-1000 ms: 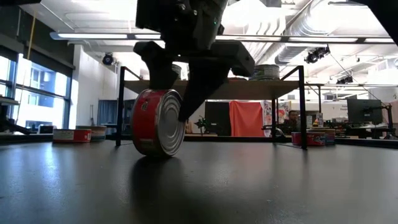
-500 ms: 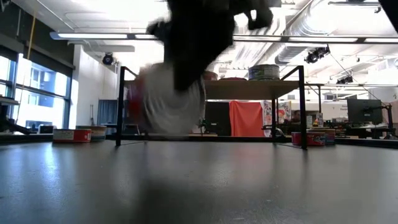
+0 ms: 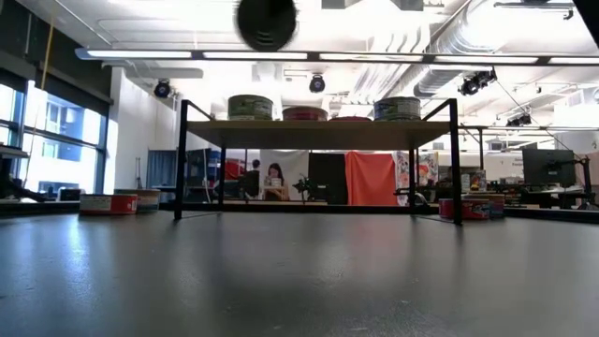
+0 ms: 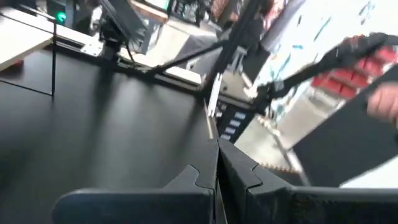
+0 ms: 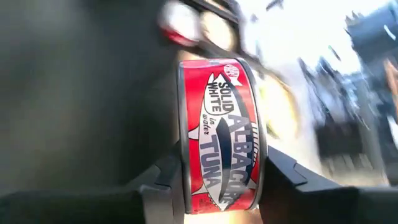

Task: Stack canned seafood by type on shelf
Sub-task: Stack the red tuna can on top of the red tuna can on the shelf

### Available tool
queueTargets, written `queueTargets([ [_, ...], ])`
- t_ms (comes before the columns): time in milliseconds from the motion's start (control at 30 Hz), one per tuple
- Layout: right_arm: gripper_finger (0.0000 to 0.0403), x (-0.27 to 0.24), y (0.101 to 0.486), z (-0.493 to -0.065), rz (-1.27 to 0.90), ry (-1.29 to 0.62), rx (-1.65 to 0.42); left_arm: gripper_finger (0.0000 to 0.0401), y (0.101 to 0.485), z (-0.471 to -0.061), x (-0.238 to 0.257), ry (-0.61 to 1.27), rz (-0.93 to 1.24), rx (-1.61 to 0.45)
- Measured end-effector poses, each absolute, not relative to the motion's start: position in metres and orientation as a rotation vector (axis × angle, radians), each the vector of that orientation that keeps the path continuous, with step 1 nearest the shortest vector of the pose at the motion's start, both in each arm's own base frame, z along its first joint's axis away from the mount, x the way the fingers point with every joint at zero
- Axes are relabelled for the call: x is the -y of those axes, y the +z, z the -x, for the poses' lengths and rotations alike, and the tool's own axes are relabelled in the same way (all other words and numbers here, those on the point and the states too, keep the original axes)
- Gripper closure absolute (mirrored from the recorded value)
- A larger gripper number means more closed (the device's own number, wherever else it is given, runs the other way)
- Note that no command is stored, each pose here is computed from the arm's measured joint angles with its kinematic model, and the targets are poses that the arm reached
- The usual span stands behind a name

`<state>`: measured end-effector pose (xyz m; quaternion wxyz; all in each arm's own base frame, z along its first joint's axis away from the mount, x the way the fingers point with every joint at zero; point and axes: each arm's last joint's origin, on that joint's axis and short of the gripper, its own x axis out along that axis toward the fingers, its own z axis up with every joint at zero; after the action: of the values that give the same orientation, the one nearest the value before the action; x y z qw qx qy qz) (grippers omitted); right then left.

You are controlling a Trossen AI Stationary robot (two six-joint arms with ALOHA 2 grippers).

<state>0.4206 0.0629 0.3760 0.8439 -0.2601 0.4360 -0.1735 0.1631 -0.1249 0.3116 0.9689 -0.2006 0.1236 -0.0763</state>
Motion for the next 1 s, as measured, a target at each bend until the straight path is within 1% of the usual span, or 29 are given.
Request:
queueTargets([
  [133, 0.0285, -0.025, 0.389, -0.402, 0.454, -0.594, -0.942, 0.0401, 0.307, -0.174, 0.117, -0.212, 0.359, -0.306],
  [233, 0.0285, -0.001, 0.391, -0.389, 0.476, -0.767, -1.003, 0.0401, 0.302, -0.183, 0.111, -0.242, 0.318, -0.336],
  [333, 0.0285, 0.023, 0.386, -0.379, 0.460, -0.839, -1.108, 0.0401, 0.298, -0.192, 0.105, -0.211, 0.289, -0.344],
  [433, 0.0285, 0.044, 0.373, -0.378, 0.442, -0.869, -1.185, 0.0401, 0.293, -0.200, 0.100, -0.167, 0.286, -0.362],
  [700, 0.0285, 0.075, 0.333, -0.382, 0.582, -0.806, -1.384, 0.0401, 0.280, -0.215, 0.098, -0.093, 0.394, -0.411],
  [833, 0.0285, 0.080, 0.318, -0.384, 0.654, -0.773, -1.435, 0.0401, 0.276, -0.222, 0.101, -0.091, 0.403, -0.413],
  [1000, 0.0285, 0.086, 0.309, -0.388, 0.703, -0.754, -1.448, 0.0401, 0.275, -0.230, 0.105, -0.093, 0.417, -0.372],
])
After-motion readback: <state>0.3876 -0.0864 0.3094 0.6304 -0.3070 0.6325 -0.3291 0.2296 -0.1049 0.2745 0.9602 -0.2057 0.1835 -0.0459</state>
